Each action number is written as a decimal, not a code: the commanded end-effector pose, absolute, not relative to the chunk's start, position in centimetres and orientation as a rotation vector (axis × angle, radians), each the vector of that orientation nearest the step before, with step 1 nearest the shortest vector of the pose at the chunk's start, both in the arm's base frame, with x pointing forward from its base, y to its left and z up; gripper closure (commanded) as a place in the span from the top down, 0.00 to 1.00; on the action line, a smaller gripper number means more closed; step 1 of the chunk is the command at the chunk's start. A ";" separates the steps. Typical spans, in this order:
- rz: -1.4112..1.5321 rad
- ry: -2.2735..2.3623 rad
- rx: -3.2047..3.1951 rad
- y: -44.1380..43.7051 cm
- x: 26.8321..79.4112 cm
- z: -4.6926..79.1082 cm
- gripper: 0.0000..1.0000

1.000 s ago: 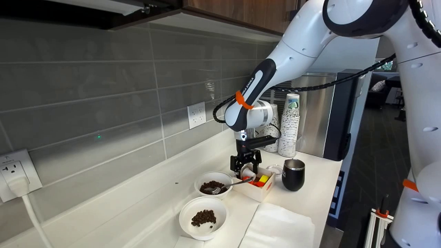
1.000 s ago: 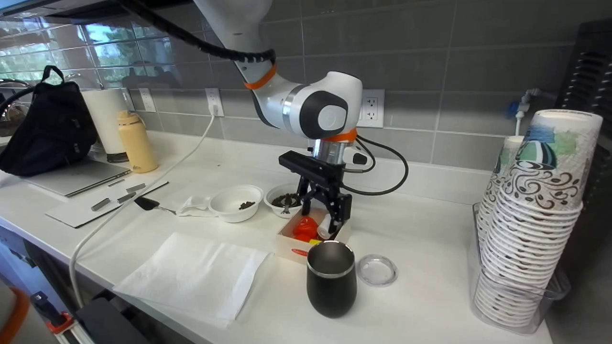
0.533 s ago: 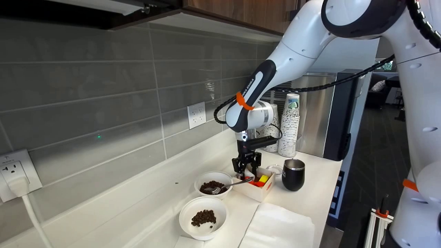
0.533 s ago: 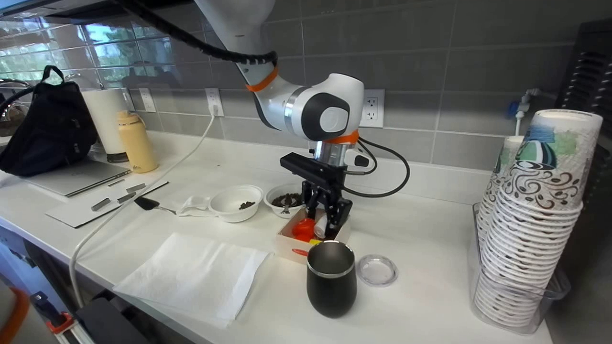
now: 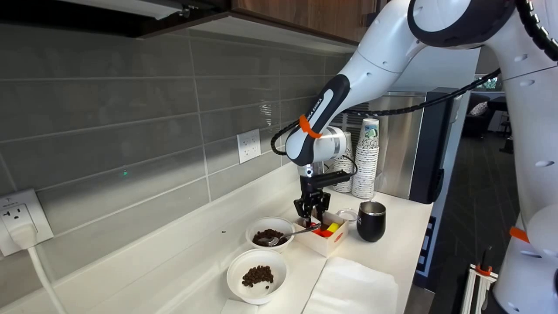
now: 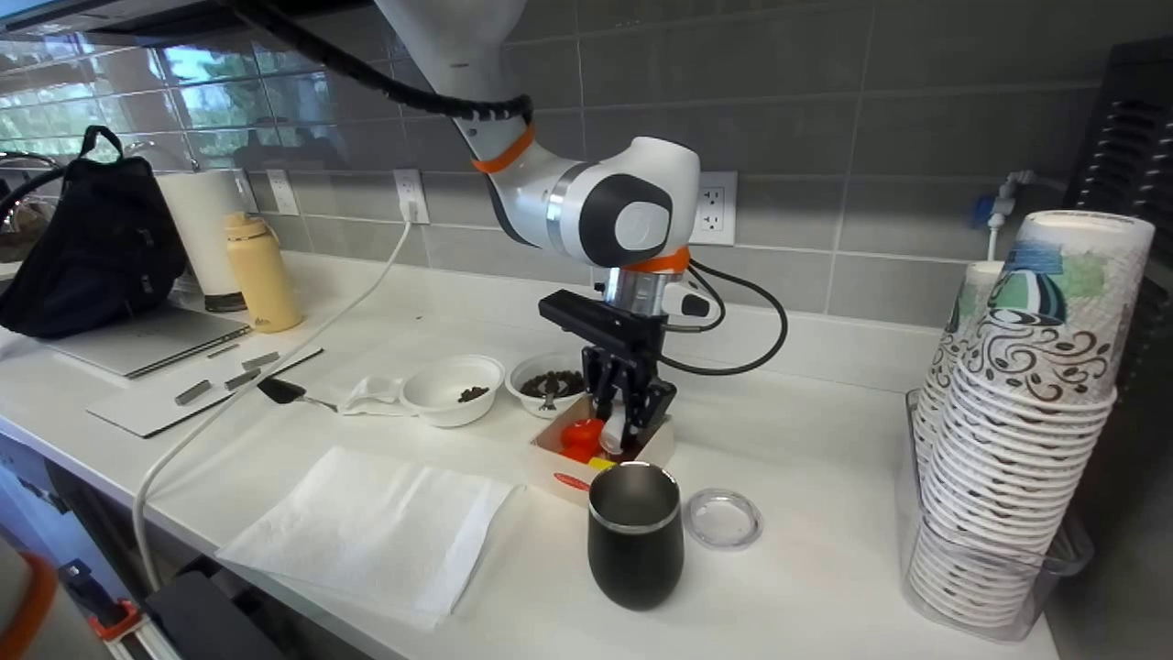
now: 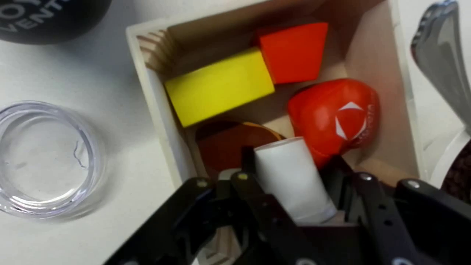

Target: Remove the orange object from the box

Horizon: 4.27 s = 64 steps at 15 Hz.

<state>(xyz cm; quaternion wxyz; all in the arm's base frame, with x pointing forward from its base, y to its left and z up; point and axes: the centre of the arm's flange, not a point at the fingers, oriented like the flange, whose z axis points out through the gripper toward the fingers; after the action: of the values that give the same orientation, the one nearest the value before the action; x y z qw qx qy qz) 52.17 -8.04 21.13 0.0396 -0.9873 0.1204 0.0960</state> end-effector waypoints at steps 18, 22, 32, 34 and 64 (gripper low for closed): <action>0.136 0.575 -2.887 -9.5 57.6 30.4 0.20; 0.081 0.689 -2.881 -10.9 59.9 29.0 0.20; 0.139 0.775 -2.892 -10.7 61.7 21.3 0.20; 0.148 0.781 -2.893 -10.8 61.7 20.6 0.20; 0.141 0.583 -3.016 -7.1 42.8 32.3 1.00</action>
<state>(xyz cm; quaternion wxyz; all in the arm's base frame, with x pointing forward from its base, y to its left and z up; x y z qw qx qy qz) 47.62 -7.98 30.67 0.0486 -0.9796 0.1895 0.0466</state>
